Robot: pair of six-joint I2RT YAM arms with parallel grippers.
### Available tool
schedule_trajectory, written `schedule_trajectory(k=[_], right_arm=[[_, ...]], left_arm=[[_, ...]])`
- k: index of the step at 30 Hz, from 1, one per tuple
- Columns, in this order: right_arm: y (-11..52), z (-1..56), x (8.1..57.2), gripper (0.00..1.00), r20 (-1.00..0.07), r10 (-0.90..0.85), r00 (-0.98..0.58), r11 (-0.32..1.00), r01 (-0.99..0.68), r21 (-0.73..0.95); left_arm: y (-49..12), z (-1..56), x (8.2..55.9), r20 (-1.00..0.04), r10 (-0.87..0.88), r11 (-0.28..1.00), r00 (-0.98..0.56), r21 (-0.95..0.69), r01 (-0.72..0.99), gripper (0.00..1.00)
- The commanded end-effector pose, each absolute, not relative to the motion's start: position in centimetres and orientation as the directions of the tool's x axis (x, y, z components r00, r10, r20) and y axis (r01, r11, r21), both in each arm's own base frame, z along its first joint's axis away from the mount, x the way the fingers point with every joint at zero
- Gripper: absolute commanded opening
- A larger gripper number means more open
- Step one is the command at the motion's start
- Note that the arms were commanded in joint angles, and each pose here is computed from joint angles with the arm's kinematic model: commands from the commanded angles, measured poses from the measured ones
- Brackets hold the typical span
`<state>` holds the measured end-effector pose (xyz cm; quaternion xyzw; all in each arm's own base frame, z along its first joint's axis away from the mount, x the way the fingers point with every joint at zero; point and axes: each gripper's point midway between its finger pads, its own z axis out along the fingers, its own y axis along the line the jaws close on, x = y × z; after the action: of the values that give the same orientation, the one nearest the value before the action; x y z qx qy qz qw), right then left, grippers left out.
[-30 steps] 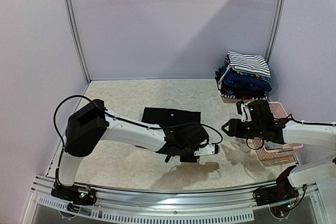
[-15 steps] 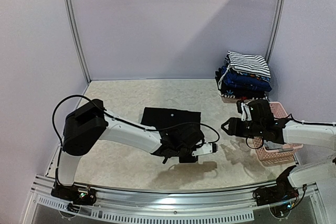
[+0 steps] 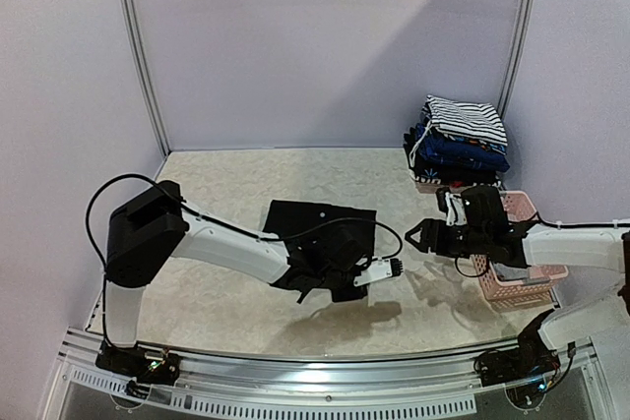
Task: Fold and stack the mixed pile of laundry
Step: Pick up the square-folded shirt from the center of the board.
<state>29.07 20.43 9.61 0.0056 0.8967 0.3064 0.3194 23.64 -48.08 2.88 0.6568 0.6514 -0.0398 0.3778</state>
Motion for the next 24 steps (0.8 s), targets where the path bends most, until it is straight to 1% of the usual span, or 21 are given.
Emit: schedule_trajectory(k=[1,9,19,24], right_arm=[[22.6,10.4,29.7,0.74,-0.547,0.204,-0.812,0.748,-0.231,0.622],[25.3,9.8,30.8,0.86,-0.488,0.190,-0.852,0.677,-0.246,0.694],[27.6,8.2,32.3,0.92,-0.421,0.158,-0.893,0.643,-0.230,0.730],[28.6,6.8,32.8,0.93,-0.376,0.142,-0.916,0.642,-0.204,0.739]], left_arm=[[-48.1,6.0,24.9,-0.638,0.761,0.219,0.118,0.424,0.879,0.00],[-47.5,6.9,25.6,-0.675,0.732,0.258,0.092,0.400,0.880,0.00],[-47.2,7.9,25.8,-0.699,0.710,0.280,0.087,0.393,0.876,0.00],[-46.9,9.1,26.2,-0.724,0.685,0.314,0.073,0.385,0.868,0.00]])
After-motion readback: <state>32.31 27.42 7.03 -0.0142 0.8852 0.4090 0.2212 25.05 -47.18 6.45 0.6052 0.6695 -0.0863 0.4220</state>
